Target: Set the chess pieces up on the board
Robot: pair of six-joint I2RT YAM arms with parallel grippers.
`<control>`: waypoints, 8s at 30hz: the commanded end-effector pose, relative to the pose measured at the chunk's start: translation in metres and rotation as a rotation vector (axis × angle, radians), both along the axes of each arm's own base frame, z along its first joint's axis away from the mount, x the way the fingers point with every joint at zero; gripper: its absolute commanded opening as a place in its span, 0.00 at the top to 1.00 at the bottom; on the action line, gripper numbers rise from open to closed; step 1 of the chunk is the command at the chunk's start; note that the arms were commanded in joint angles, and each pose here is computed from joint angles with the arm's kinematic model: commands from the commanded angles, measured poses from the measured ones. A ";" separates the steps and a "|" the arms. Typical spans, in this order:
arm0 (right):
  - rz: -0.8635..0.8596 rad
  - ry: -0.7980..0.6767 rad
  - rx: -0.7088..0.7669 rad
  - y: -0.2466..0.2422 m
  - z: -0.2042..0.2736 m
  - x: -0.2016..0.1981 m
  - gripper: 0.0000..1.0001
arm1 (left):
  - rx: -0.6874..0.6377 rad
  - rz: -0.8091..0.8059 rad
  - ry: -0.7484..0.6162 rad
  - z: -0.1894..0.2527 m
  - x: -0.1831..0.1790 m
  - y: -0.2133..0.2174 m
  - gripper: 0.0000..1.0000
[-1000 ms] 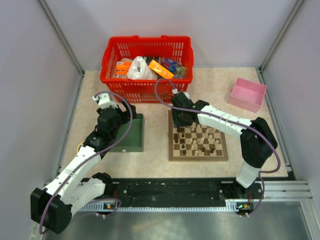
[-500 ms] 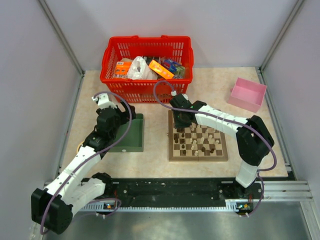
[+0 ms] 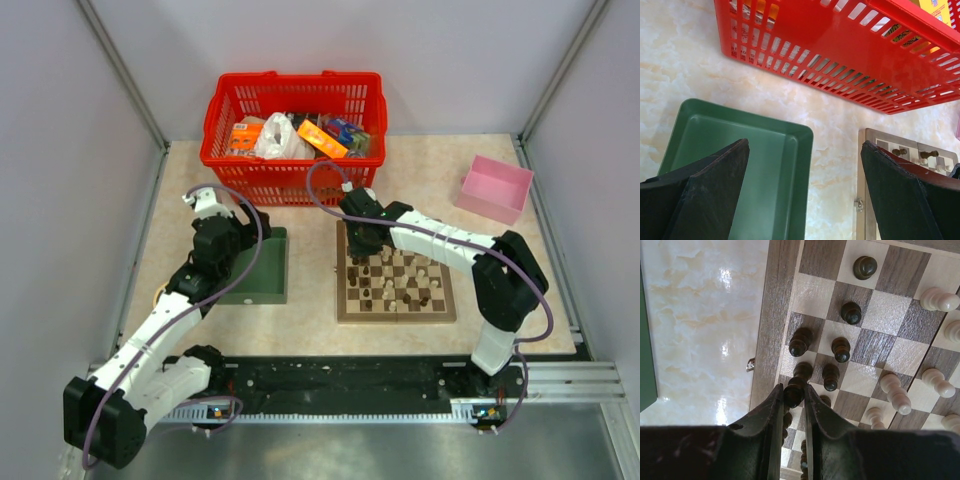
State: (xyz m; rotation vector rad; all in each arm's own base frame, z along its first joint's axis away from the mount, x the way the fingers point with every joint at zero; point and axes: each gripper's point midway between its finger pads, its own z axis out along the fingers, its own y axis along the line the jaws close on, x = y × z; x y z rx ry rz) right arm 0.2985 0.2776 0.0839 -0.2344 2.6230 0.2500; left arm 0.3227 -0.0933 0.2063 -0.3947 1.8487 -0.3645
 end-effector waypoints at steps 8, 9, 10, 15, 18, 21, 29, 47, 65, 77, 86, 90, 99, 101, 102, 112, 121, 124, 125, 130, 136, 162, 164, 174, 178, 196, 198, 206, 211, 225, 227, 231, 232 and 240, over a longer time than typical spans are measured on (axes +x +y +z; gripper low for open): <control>0.017 -0.059 0.091 0.025 0.024 0.010 0.87 | -0.027 -0.002 -0.037 0.009 0.004 -0.001 0.01; 0.018 -0.056 0.092 0.026 0.023 0.010 0.87 | -0.026 -0.001 -0.036 0.008 0.004 0.000 0.01; 0.018 -0.055 0.093 0.026 0.023 0.010 0.87 | -0.027 -0.002 -0.036 0.008 0.004 -0.001 0.01; 0.024 -0.051 0.107 0.029 0.023 0.008 0.87 | -0.028 -0.002 -0.035 0.008 0.005 -0.001 0.01; 0.018 -0.052 0.103 0.028 0.022 0.009 0.86 | -0.028 -0.001 -0.031 0.006 0.005 0.000 0.01; 0.014 -0.053 0.094 0.026 0.020 0.009 0.85 | -0.028 -0.004 -0.031 0.006 0.005 -0.001 0.01; 0.002 -0.058 0.076 0.023 0.017 0.010 0.84 | -0.029 -0.004 -0.023 0.003 0.006 0.000 0.01; 0.014 -0.039 0.046 0.021 0.008 0.007 0.83 | -0.038 -0.006 -0.020 0.002 0.007 -0.001 0.01; 0.017 -0.099 0.077 0.019 0.039 0.010 0.69 | -0.040 -0.006 -0.022 0.003 0.006 0.001 0.01; 0.041 -0.139 0.120 0.010 0.067 -0.013 0.53 | -0.042 -0.014 -0.017 0.001 0.006 -0.001 0.01; 0.088 -0.046 0.103 0.012 0.042 -0.055 0.53 | -0.051 -0.018 -0.026 0.005 0.006 -0.001 0.01; 0.103 -0.008 0.096 0.017 0.031 -0.069 0.55 | -0.052 -0.015 -0.023 0.004 0.006 -0.001 0.01; 0.097 0.009 0.052 0.017 0.013 -0.068 0.64 | -0.055 -0.020 -0.027 0.005 0.005 -0.002 0.01; 0.101 0.012 0.045 0.018 0.011 -0.067 0.64 | -0.053 -0.017 -0.028 0.005 0.005 -0.001 0.01; 0.096 0.012 0.040 0.017 0.009 -0.066 0.64 | -0.052 -0.014 -0.026 0.004 0.005 0.000 0.01; 0.090 0.022 0.008 0.015 -0.002 -0.065 0.72 | -0.050 -0.014 -0.025 0.003 0.005 0.000 0.01; 0.093 0.032 0.000 0.014 -0.004 -0.067 0.83 | -0.051 -0.015 -0.021 0.002 0.005 0.000 0.01; 0.093 0.033 -0.014 0.010 -0.003 -0.068 0.84 | -0.053 -0.016 -0.018 0.001 0.005 -0.001 0.01; 0.092 0.035 -0.019 0.009 -0.003 -0.068 0.84 | -0.054 -0.014 -0.018 0.001 0.005 -0.001 0.01; 0.091 0.023 -0.024 0.007 0.001 -0.067 0.84 | -0.056 -0.018 -0.013 0.000 0.006 -0.002 0.01; 0.091 0.029 -0.026 0.008 -0.002 -0.067 0.79 | -0.057 -0.021 -0.004 -0.004 0.006 -0.003 0.01; -0.127 -0.207 0.098 -0.065 0.093 -0.001 0.43 | 0.007 -0.031 0.018 0.012 0.008 0.000 0.01; -0.136 -0.192 0.118 -0.075 0.096 0.008 0.43 | 0.004 -0.023 0.033 0.014 0.009 0.000 0.01; -0.213 -0.155 0.096 -0.126 0.091 0.075 0.48 | -0.019 0.009 0.096 0.032 0.025 -0.004 0.01; -0.191 -0.123 0.089 -0.119 0.080 0.100 0.56 | -0.023 -0.001 0.113 0.031 0.032 -0.009 0.01; -0.165 0.011 0.039 -0.109 0.025 0.116 0.63 | -0.003 -0.002 0.104 0.032 0.046 -0.011 0.01; -0.164 0.021 0.035 -0.109 0.021 0.114 0.63 | -0.006 -0.006 0.105 0.032 0.048 -0.012 0.01; -0.162 0.048 0.019 -0.111 0.010 0.109 0.66 | -0.009 -0.021 0.110 0.030 0.051 -0.015 0.01; -0.152 0.072 0.028 -0.109 0.003 0.103 0.66 | -0.014 -0.021 0.110 0.029 0.050 -0.016 0.01; -0.163 0.084 0.023 -0.109 -0.010 0.104 0.66 | -0.019 -0.027 0.107 0.030 0.047 -0.016 0.01; -0.160 0.082 0.027 -0.108 -0.009 0.103 0.66 | -0.017 -0.026 0.107 0.031 0.046 -0.015 0.01; -0.163 0.081 0.022 -0.110 -0.010 0.103 0.67 | -0.019 -0.024 0.105 0.031 0.045 -0.015 0.01; -0.164 0.081 0.022 -0.109 -0.011 0.103 0.67 | -0.019 -0.024 0.105 0.031 0.045 -0.015 0.01; -0.161 0.071 0.029 -0.109 -0.007 0.104 0.76 | -0.020 -0.027 0.106 0.030 0.044 -0.015 0.01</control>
